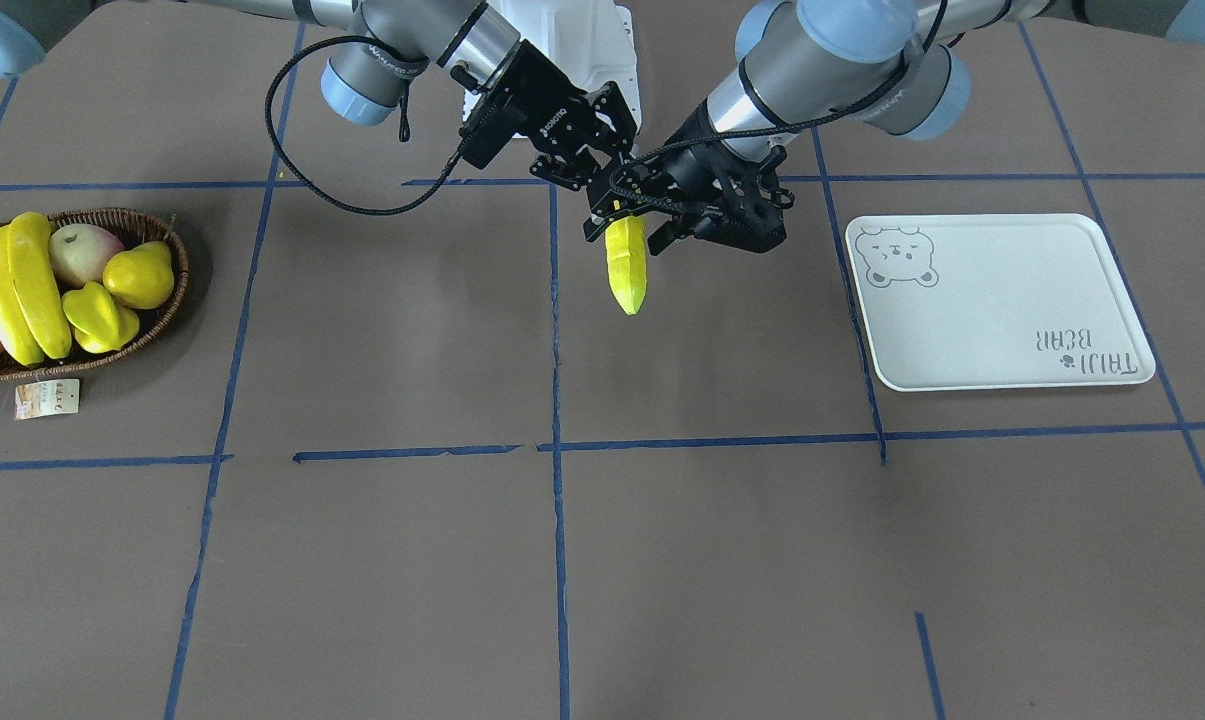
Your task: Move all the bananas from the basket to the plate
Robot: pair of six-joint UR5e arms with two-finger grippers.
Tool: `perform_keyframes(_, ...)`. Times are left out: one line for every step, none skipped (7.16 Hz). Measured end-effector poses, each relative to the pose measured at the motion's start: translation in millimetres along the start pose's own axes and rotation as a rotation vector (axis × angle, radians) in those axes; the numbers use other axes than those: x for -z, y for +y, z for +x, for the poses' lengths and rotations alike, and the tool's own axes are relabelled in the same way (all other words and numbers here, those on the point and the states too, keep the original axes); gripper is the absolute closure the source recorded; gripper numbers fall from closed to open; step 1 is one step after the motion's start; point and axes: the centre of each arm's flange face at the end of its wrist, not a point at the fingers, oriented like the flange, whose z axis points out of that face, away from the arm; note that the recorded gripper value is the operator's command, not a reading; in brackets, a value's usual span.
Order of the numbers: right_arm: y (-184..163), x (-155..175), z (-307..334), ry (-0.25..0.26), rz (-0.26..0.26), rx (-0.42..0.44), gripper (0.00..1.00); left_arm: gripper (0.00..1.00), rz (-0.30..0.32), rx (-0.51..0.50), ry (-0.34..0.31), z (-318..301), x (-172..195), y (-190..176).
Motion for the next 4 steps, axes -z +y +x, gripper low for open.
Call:
perform_keyframes(0.2,-0.2,0.2,0.0,0.0,0.0,0.98,0.59,0.0,0.003,-0.005,-1.1,-3.6,-0.4)
perform_keyframes(0.0,-0.2,0.2,0.0,0.0,0.0,0.94,0.89,0.0,0.006,-0.009,-2.3,-5.5,-1.1)
perform_keyframes(-0.2,-0.1,0.3,0.0,0.001,0.0,0.78,1.0,0.0,0.007,-0.011,-3.2,-6.5,-1.5)
perform_keyframes(-0.2,-0.2,0.4,0.0,0.0,0.0,0.05,1.0,-0.001,0.008,-0.012,-3.6,-6.9,-1.6)
